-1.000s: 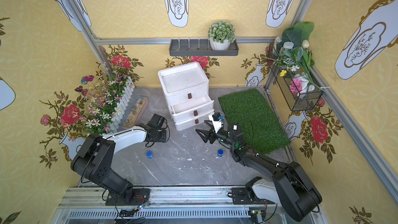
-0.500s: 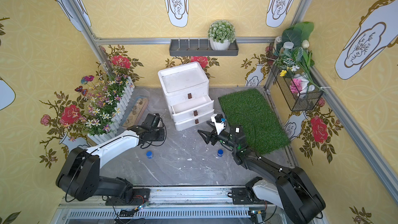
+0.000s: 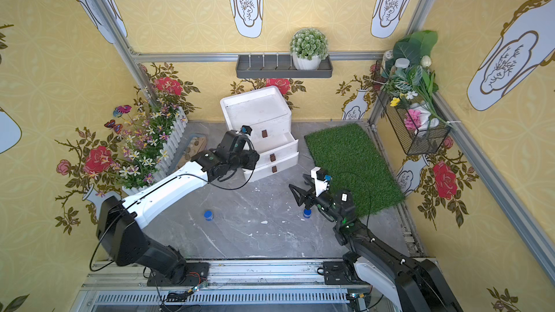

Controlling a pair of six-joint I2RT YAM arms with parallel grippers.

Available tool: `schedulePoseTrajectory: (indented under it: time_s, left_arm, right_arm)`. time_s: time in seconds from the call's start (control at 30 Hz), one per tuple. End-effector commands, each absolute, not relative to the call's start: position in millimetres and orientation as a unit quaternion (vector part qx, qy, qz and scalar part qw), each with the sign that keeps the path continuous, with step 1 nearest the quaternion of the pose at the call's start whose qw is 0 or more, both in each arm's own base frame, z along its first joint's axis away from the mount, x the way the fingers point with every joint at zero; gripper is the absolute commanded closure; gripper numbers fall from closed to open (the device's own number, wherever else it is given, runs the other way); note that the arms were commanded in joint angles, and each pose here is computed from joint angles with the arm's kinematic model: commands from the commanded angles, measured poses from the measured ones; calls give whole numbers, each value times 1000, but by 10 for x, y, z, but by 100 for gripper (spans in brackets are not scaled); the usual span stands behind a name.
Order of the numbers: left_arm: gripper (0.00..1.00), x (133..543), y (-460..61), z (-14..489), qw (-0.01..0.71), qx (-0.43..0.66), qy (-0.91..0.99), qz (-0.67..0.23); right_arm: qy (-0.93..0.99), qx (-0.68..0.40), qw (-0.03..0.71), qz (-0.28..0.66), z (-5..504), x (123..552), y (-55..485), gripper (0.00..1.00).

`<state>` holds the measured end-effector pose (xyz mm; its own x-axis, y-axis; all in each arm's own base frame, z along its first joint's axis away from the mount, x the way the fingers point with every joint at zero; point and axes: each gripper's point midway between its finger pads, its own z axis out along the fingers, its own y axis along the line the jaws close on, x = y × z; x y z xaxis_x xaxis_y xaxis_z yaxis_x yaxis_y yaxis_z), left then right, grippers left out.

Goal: Put the paint cans in the drawer according to color
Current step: Place the paint can in the drawer.

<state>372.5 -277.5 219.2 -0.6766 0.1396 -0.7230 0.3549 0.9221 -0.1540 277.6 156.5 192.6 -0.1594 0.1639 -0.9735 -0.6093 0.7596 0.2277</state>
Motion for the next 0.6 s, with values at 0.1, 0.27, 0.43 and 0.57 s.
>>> schedulePoseTrajectory:
  time_s: [0.1, 0.27, 0.43, 0.57]
  left_arm:
    - [70, 4118, -2802, 2188, 388, 161, 907, -43]
    - [68, 4215, -2806, 2147, 394, 163, 905, -8]
    - [66, 4276, -2799, 2000, 382, 166, 909, 15]
    - [64, 4358, -2763, 1884, 379, 166, 909, 44]
  right_arm:
    - [674, -147, 653, 312, 2077, 2755, 1489, 18]
    - [671, -147, 655, 315, 2093, 2745, 1476, 18]
    - [672, -145, 655, 314, 2089, 2752, 1467, 18]
    - [672, -144, 655, 314, 2090, 2750, 1467, 18]
